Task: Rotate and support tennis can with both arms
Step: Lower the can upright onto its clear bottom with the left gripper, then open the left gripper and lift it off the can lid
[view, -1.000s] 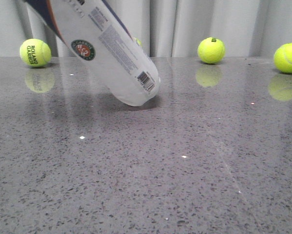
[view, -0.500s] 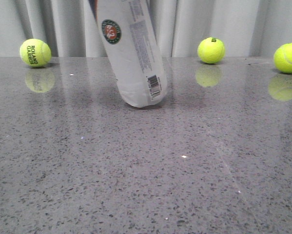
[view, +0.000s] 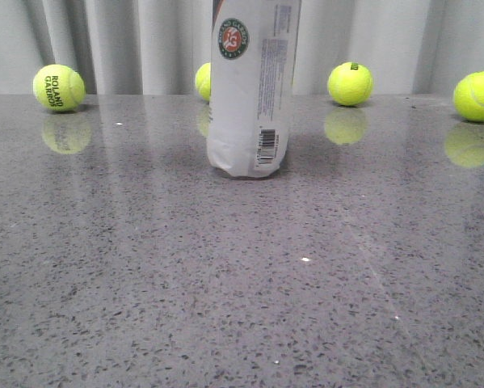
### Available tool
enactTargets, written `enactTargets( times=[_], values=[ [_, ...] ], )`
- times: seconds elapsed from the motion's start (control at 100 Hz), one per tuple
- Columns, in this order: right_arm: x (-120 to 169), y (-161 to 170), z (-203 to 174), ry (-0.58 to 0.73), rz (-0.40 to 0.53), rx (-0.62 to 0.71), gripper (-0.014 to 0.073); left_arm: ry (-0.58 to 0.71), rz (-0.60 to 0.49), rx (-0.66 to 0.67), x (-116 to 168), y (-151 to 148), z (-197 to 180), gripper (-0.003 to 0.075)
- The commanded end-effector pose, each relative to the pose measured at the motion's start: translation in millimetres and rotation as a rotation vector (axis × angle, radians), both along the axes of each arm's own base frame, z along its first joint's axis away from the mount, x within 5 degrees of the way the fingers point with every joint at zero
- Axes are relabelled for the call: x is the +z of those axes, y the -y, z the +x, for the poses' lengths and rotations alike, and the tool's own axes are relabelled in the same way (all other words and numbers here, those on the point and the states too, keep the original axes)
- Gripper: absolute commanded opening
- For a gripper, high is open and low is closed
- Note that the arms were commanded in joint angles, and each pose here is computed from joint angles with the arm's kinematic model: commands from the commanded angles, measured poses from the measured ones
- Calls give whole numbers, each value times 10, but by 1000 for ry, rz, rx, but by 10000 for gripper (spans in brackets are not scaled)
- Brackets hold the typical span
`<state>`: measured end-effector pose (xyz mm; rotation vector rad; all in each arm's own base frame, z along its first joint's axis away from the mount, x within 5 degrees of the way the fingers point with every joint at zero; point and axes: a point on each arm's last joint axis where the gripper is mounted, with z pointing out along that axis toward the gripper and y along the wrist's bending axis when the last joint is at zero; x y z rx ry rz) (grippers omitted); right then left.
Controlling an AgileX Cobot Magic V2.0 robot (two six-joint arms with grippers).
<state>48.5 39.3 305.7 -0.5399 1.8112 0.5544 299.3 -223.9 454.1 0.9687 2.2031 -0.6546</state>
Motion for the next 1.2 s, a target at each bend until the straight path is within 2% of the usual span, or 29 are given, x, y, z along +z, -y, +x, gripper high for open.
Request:
enactTargets(
  times=[0.0, 0.09, 0.12, 0.32, 0.72, 0.91, 1.19],
  values=[
    [145, -5, 13, 82, 53, -4, -58, 72, -103, -12, 343, -72, -227, 220],
    [145, -5, 13, 82, 53, -4, -58, 100, -142, -10, 439, -101, -289, 20],
    [145, -5, 13, 82, 53, -4, -58, 114, -153, -7, 477, -118, -313, -18],
    [145, -5, 13, 82, 53, -4, -58, 180, -214, 18, 633, -239, -496, -20],
    [145, -5, 13, 82, 53, -4, -58, 261, -334, 140, 515, -535, -845, -20],
    [145, -5, 13, 82, 53, -4, -58, 285, -366, 195, 317, -670, -986, -20],
    [145, -5, 13, 82, 53, -4, -58, 320, -401, 283, -134, -925, -1264, -20]
  ],
)
